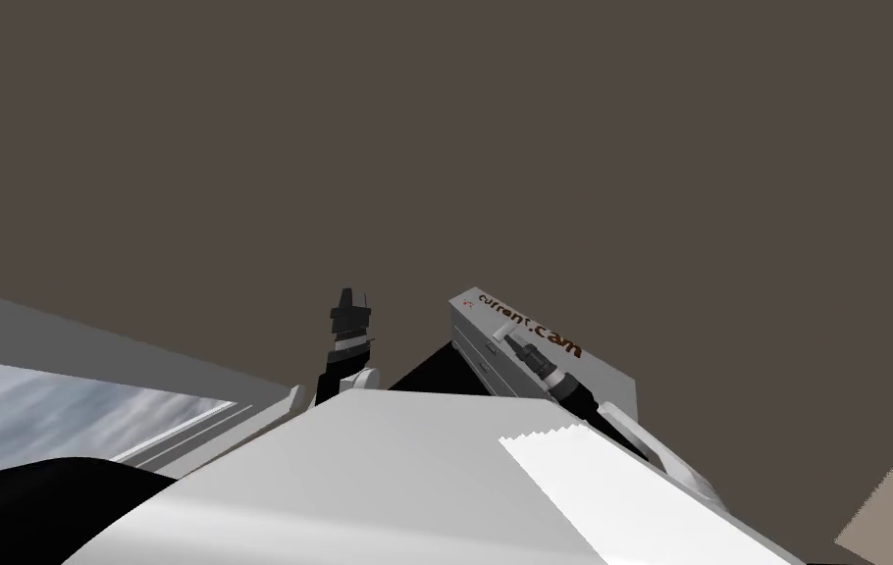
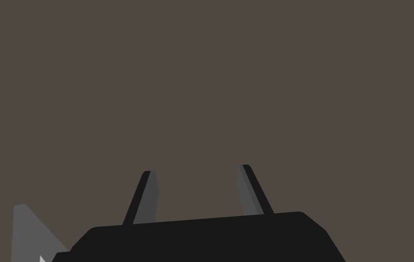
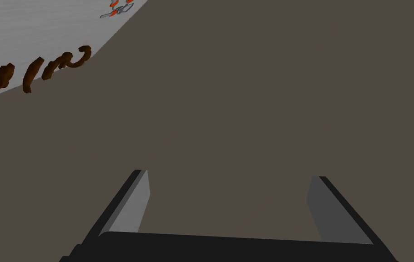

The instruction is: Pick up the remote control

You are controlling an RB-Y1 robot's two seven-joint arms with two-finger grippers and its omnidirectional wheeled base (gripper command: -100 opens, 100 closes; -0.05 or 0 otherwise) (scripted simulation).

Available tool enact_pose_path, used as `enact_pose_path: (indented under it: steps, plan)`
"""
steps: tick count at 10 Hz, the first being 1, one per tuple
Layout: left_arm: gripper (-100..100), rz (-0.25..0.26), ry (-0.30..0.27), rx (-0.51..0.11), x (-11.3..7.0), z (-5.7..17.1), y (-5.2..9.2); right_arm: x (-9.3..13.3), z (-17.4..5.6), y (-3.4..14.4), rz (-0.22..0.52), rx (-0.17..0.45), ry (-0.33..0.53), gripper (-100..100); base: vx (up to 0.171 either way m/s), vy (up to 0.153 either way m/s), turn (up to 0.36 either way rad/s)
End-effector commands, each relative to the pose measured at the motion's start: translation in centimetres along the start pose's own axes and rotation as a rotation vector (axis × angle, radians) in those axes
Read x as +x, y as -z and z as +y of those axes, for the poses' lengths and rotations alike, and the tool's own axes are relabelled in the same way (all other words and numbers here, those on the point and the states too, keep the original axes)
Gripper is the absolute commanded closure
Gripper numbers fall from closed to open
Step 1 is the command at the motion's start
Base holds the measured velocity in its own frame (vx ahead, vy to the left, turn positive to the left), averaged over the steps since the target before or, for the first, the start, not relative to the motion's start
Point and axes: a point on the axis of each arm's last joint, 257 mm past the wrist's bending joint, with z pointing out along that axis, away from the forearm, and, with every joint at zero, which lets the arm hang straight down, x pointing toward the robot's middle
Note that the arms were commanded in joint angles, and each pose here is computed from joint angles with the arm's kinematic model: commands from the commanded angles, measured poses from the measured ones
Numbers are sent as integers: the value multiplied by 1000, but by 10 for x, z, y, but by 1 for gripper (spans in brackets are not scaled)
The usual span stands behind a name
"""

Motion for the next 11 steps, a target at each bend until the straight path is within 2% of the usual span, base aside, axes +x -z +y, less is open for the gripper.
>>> enact_pose_path:
  steps: [1,2,3,4,5,6,7,8,9,10,11]
  plan:
    - [0,0,0,0,0,0,0,20,-20,15,88,31,65,-100,-40,-45,383]
    - [0,0,0,0,0,0,0,21,-25,18,99,42,70,-100,-34,-38,255]
    - [0,0,0,0,0,0,0,36,-39,32,171,58,126,-100,-45,-26,435]
    - [0,0,0,0,0,0,0,38,-46,37,183,72,130,-100,-43,-34,299]
    - [0,0,0,0,0,0,0,51,-60,54,260,85,190,-100,-55,-45,325]
    - [0,0,0,0,0,0,0,53,-66,59,269,101,190,-100,-47,-35,297]
    - [0,0,0,0,0,0,0,63,-83,80,351,116,250,-100,-54,-31,377]
    - [0,0,0,0,0,0,0,65,-87,83,356,128,249,-100,-45,-25,279]
    - [0,0,0,0,0,0,0,74,-104,107,439,143,308,-100,-59,-33,357]
    - [0,0,0,0,0,0,0,74,-108,110,444,154,307,-100,-56,-29,324]
    - [0,0,0,0,0,0,0,80,-118,130,520,153,364,-100,-59,-23,378]
